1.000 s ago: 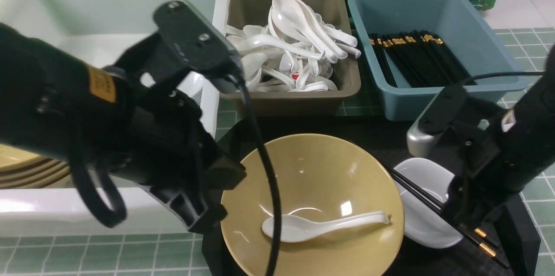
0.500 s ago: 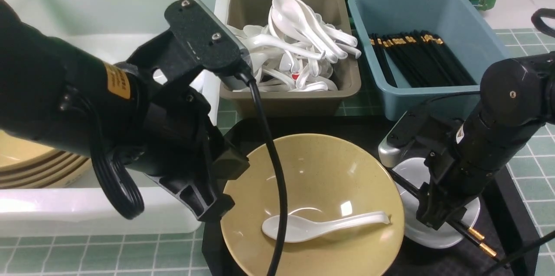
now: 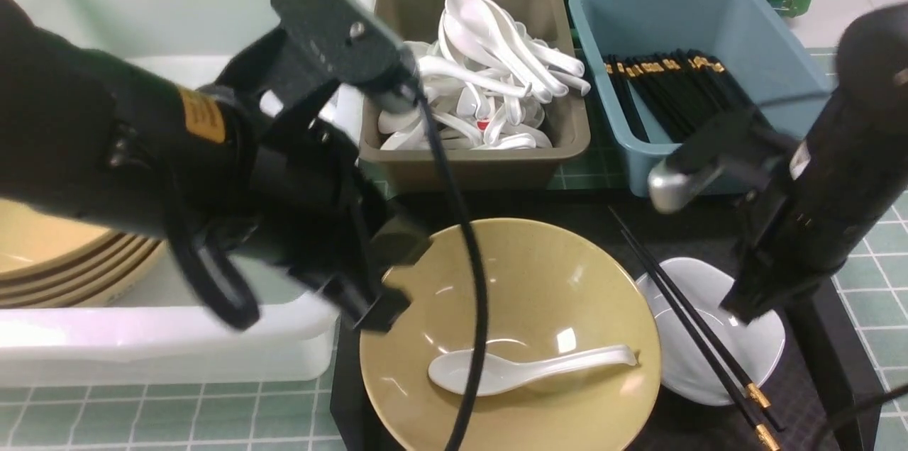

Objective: On blue table put chopsticks spoon bowls plates into blue grey white boxes.
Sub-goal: 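Move the grippers toward the tableware on the black tray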

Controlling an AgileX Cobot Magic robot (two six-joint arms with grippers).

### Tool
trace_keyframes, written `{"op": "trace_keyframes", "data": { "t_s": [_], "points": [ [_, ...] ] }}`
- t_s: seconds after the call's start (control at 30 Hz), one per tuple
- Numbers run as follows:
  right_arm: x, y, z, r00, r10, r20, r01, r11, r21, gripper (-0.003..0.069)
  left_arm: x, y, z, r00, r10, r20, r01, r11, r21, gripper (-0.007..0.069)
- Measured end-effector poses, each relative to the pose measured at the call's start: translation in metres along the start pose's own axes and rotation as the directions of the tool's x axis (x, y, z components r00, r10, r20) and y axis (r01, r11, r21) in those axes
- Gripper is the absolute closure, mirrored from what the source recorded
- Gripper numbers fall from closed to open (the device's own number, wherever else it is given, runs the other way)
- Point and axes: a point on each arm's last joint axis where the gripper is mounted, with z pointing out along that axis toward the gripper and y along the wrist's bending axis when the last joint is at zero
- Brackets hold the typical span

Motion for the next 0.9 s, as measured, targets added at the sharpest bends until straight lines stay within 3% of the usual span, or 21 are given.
{"op": "trace_keyframes", "data": {
  "t_s": [0.3,0.5,0.53,0.63,0.77,0.9],
  "points": [
    [-0.004,-0.001,-0.001,0.997,0.079,0.007,-0.079,0.997,-0.004,0.0585,-0.005,0.007,0.021,1.0,-0.022,0.02,0.022,1.0,-0.016,0.0637],
    [-0.015,-0.001,0.021,0.994,0.105,-0.003,-0.105,0.993,-0.053,0.0353,-0.005,0.008,0.024,1.0,-0.019,0.01,0.019,1.0,-0.013,0.0637],
    [-0.017,-0.002,0.028,0.994,0.108,-0.016,-0.109,0.992,-0.059,0.0277,-0.005,0.008,0.025,1.0,-0.018,0.005,0.018,1.0,-0.012,0.0637],
    [-0.02,-0.003,0.042,0.993,0.107,-0.055,-0.111,0.991,-0.07,0.0151,-0.004,0.008,0.026,1.0,-0.013,-0.004,0.013,1.0,-0.013,0.0637],
    [-0.023,-0.005,0.062,0.988,0.104,-0.112,-0.114,0.99,-0.084,0.0095,-0.003,0.009,0.028,1.0,-0.007,-0.013,0.006,1.0,-0.018,0.0637],
    [-0.024,-0.004,0.075,0.984,0.097,-0.146,-0.111,0.989,-0.092,0.0125,-0.002,0.011,0.031,1.0,0.003,-0.029,-0.004,1.0,-0.025,0.0637]
  ]
}}
